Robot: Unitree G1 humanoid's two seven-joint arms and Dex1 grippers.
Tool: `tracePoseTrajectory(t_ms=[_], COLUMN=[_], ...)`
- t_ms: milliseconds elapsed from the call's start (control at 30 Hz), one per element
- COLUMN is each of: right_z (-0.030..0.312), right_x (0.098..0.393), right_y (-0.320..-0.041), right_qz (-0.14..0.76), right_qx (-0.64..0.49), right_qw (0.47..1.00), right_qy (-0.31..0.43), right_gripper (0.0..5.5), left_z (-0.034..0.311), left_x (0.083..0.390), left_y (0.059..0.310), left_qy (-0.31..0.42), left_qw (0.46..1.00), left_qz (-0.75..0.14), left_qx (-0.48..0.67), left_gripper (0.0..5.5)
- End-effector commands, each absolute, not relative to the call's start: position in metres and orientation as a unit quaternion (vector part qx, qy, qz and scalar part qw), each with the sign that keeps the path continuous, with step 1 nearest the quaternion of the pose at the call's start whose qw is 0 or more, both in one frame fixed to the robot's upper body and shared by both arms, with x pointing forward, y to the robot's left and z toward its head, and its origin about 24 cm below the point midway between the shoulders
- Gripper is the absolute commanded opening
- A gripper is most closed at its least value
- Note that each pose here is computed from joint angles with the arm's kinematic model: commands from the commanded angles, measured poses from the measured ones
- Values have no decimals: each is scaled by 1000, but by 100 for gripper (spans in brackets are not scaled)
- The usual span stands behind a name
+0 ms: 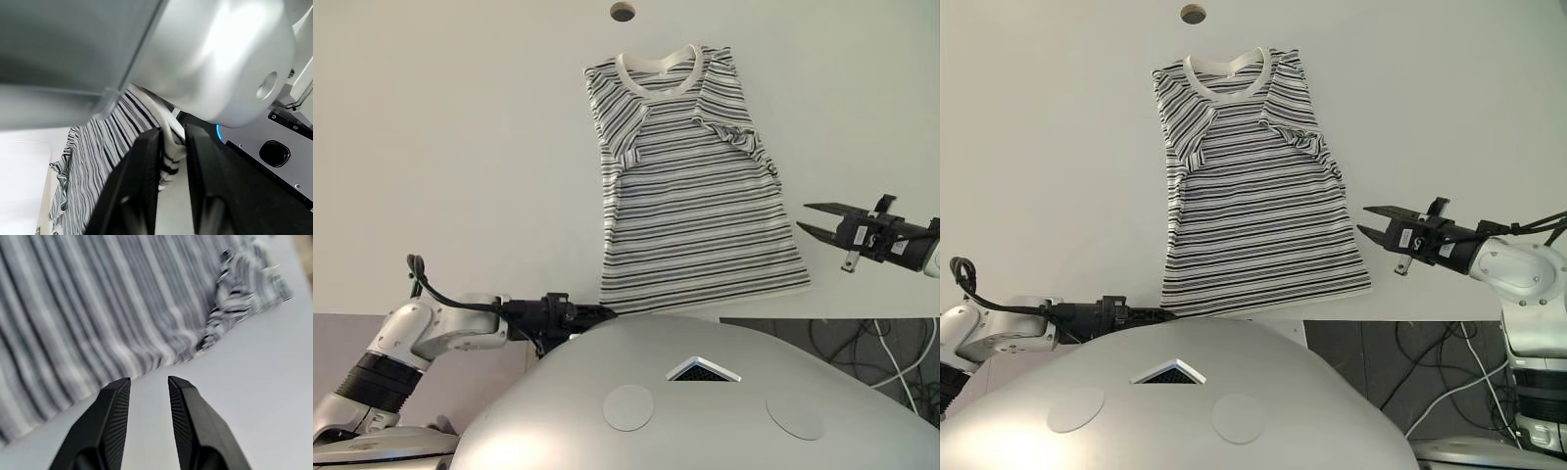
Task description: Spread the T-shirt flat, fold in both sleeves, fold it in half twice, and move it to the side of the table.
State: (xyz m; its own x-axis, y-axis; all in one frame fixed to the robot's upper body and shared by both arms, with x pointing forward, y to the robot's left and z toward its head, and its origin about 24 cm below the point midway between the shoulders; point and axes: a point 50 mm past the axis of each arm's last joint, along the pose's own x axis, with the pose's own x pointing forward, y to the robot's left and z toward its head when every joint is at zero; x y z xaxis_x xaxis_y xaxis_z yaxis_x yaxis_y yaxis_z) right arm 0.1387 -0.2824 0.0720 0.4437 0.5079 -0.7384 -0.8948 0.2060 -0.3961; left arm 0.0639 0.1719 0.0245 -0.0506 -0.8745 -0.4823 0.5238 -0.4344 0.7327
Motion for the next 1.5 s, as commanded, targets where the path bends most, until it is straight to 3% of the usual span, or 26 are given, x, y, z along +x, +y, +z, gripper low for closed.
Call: tracePoseTrajectory(t_ms=[33,233,333,467,567,1200,1500], right_z=[75,81,80,77,74,60,65], right_x=[135,122,111,98,89,92,81], right_y=[-297,-318,-312,-300,-291,-267,-261], right_qz=[464,468,510,552,584,626,650], right_qx=[-457,-522,-544,-546,-560,-539,-507], right_qw=[711,656,607,571,535,521,525], right_qy=[265,282,273,267,243,214,211], right_gripper=[146,146,146,213,223,223,24], left_z=[22,24,24,25,26,28,30], left_x=[76,80,82,85,86,87,89], left_y=[177,182,183,185,186,186,186], left_qy=[-167,-159,-160,-160,-158,-161,-161], left_qw=[497,497,498,500,502,499,502], left_qz=[-685,-679,-674,-669,-666,-662,-659], left_qx=[505,516,521,526,529,535,536], left_gripper=[21,3,3,0,0,0,0])
